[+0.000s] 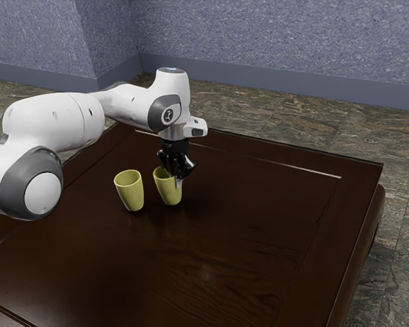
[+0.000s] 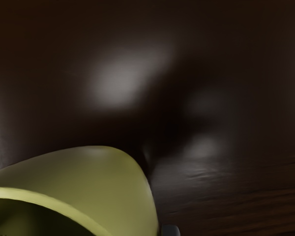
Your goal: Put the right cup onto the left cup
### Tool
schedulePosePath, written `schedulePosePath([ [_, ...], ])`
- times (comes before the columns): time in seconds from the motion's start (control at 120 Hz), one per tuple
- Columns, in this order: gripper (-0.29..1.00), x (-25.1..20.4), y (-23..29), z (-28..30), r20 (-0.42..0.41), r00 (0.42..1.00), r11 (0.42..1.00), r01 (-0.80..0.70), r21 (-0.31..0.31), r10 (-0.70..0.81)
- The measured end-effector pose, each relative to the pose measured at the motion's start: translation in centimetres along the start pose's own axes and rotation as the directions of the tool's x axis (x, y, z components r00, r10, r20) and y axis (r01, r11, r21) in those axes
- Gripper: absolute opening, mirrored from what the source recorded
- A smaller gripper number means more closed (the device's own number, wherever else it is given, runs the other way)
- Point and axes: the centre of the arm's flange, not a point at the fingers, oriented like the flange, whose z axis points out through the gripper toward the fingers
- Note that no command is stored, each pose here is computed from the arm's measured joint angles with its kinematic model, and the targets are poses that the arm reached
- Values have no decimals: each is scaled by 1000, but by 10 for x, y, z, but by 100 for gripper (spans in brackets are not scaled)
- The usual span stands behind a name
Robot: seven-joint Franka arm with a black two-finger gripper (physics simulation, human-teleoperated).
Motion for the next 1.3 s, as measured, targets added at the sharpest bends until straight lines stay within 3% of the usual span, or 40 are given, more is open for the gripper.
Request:
schedulePosePath([
  [0.133, -5, -1, 2, -12, -14, 1000, 1000, -5, 5, 5],
  [0.225, -5, -9, 5, -52, -59, 998, 1000, -9, 17, 10],
  [0.392, -6, -44, 15, -114, -98, 995, 999, -19, 33, 22],
  [0.642, -8, -108, 6, -155, -95, 996, 999, 6, 40, -2],
  [0.95, -8, -123, -33, -152, -79, 995, 996, 68, 51, -64],
  [1.3, -8, -107, -63, -113, -36, 994, 992, 109, 56, -107],
])
